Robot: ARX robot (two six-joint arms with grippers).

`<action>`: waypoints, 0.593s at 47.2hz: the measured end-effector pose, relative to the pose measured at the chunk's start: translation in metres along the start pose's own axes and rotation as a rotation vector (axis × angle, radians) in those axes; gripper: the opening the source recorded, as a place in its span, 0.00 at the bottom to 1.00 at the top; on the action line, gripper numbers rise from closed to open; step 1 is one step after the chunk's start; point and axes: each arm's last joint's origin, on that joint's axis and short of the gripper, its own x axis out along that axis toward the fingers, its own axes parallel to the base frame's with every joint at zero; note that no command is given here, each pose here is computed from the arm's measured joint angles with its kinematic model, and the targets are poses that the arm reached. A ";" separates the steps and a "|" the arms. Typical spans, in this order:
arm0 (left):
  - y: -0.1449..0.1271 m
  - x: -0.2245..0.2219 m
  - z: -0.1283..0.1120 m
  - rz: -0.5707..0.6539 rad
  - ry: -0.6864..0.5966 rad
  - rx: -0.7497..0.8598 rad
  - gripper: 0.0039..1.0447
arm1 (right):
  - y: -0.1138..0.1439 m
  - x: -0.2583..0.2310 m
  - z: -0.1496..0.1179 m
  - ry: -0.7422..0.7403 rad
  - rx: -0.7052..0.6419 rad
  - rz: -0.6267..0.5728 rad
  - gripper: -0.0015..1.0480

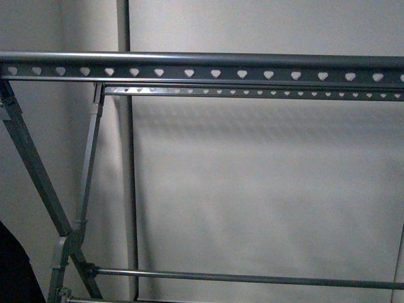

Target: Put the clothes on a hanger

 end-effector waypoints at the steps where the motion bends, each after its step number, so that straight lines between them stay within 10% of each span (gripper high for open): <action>1: 0.000 0.000 0.000 0.000 0.000 -0.001 0.36 | 0.000 0.000 0.000 0.000 0.000 0.000 0.93; 11: 0.005 -0.017 -0.001 -0.081 0.061 -0.009 0.04 | 0.000 0.000 0.000 0.000 0.000 0.000 0.93; 28: 0.028 -0.107 -0.024 -0.510 0.327 0.273 0.04 | 0.000 0.000 0.000 0.000 0.000 0.000 0.93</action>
